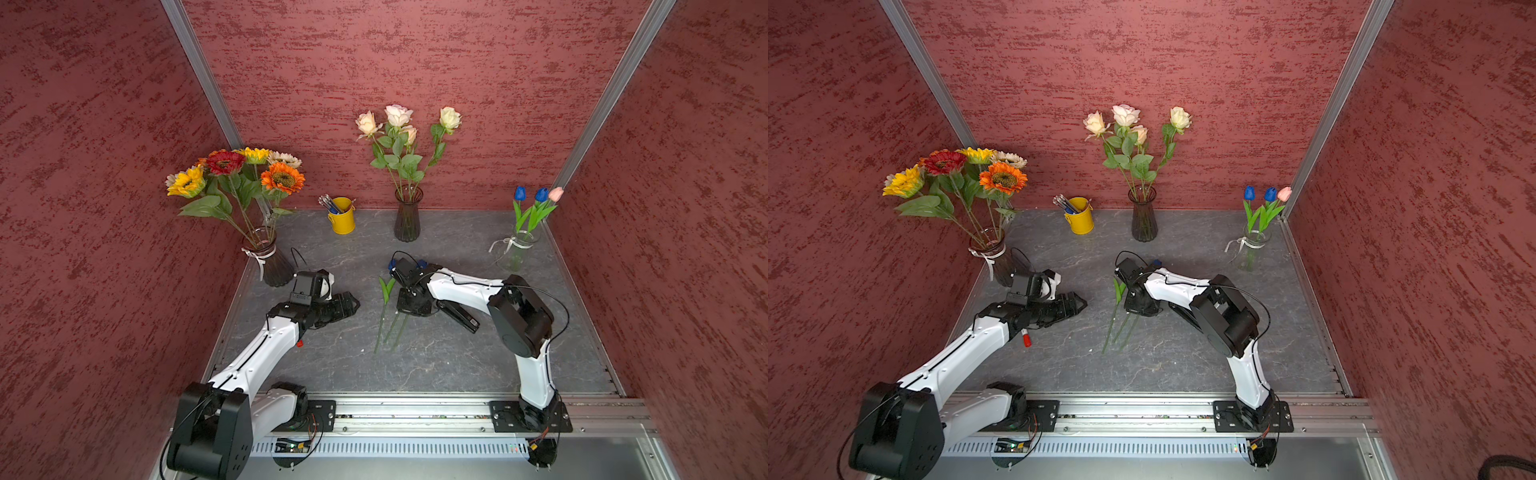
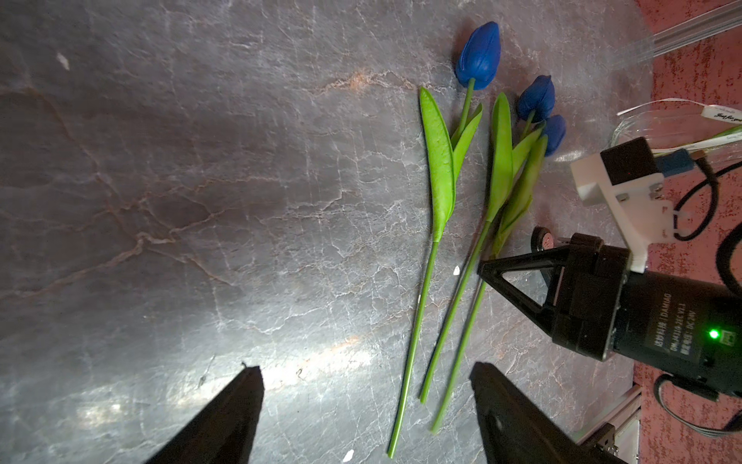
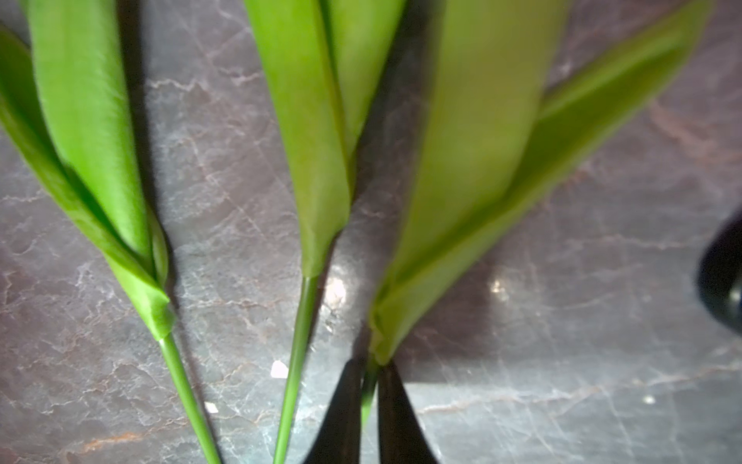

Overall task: Arrange the flowers in different vases according to their variety
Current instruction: Pick up the flower at the center of the board, then insert the flower into the vase.

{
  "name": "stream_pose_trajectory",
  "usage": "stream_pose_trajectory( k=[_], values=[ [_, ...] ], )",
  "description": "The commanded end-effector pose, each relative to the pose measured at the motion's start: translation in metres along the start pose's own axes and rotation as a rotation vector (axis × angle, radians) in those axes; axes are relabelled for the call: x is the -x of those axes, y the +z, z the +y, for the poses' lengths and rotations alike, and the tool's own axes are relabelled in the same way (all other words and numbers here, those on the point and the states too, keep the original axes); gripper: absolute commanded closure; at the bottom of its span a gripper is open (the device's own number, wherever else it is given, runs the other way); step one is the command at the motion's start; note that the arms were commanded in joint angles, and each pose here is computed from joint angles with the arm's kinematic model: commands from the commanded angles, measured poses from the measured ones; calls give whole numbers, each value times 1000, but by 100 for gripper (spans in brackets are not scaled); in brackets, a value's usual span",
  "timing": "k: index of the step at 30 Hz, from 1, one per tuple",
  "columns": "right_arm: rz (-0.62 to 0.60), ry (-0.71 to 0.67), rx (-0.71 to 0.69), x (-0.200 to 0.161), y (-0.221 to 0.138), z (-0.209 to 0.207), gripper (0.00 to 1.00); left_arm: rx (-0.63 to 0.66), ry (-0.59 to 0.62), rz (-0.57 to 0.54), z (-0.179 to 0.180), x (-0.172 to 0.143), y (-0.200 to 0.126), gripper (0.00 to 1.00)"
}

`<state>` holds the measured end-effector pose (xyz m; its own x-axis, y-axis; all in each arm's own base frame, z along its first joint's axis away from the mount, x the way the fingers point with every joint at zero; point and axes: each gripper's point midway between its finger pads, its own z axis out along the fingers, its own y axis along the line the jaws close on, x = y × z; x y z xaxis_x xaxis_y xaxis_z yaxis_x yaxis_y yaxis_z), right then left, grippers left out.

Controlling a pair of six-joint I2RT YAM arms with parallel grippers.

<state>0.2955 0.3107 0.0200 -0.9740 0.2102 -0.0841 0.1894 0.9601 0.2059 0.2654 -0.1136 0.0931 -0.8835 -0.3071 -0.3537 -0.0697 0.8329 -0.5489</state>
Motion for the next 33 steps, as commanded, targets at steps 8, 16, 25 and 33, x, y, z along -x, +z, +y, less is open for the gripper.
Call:
stream_pose_trajectory(
  k=[8,16,25,33],
  values=[
    [-53,-59,-50,6,-29,-4,100,-24,17,-22,-5,6,-4,14],
    [-296,-96,33,56,-143,-8,100,-10,8,-23,-3,4,-7,14],
    [-856,-176,-32,141,-309,-83,100,-10,-7,-28,-4,7,-7,15],
    [-1402,-153,-267,202,-433,-167,100,-7,-13,-11,-8,12,-3,15]
  ],
)
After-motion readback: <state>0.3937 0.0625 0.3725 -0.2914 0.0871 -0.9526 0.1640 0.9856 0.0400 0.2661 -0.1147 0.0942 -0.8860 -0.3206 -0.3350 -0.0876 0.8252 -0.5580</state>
